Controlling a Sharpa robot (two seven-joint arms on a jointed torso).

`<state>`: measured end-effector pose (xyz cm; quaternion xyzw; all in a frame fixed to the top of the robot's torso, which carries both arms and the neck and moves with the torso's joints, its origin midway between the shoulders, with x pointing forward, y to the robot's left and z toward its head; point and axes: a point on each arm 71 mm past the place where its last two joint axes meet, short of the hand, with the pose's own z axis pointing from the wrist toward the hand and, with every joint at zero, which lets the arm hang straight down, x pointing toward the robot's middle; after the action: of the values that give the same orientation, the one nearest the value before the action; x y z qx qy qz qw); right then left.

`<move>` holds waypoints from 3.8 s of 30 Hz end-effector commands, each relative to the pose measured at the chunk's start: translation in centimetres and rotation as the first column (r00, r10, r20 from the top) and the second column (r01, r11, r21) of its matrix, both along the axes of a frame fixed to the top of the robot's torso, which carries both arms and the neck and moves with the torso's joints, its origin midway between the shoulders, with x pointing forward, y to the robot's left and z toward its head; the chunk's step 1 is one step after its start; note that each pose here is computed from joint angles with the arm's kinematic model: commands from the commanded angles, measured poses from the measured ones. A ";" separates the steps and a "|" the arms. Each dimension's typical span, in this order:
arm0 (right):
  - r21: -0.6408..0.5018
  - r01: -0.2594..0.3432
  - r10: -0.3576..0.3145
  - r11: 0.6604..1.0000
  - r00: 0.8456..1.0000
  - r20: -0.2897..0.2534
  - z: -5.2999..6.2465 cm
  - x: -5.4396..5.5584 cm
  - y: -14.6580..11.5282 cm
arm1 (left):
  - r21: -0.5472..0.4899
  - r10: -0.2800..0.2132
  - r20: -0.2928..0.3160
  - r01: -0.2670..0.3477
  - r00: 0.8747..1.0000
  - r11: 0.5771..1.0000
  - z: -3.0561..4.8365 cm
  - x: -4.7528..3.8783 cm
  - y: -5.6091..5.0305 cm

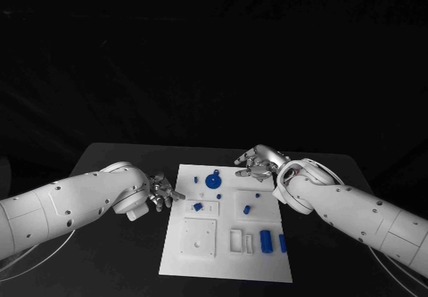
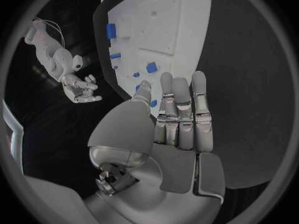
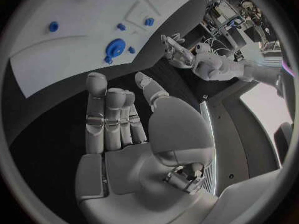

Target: Assemble the parts on the task board

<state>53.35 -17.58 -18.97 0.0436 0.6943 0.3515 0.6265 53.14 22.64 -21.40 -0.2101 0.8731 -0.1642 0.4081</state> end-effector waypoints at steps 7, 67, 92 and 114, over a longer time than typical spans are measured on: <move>-0.279 -0.200 0.213 0.939 0.977 0.017 -1.3 -1.6 5.9 | -0.170 0.074 0.058 -0.063 0.996 0.983 0.74 -0.03 0.0; -0.493 -0.184 0.253 0.850 0.964 0.077 -5.6 -2.3 11.7 | -0.271 0.119 0.118 -0.083 0.986 0.959 3.53 -0.33 -0.1; -0.492 -0.205 0.260 0.846 0.965 0.046 -5.9 -2.2 12.1 | -0.272 0.110 0.116 -0.075 0.987 0.960 3.62 -0.39 -0.3; -0.500 -0.234 0.268 0.834 0.963 -0.003 -6.8 -2.4 12.2 | -0.271 0.106 0.116 -0.071 0.988 0.960 3.83 -0.37 -0.4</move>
<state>51.12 -5.20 -25.03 -0.2150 0.7256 0.2475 0.6050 52.80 22.54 -17.72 -0.2937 0.8035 -0.2690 0.4425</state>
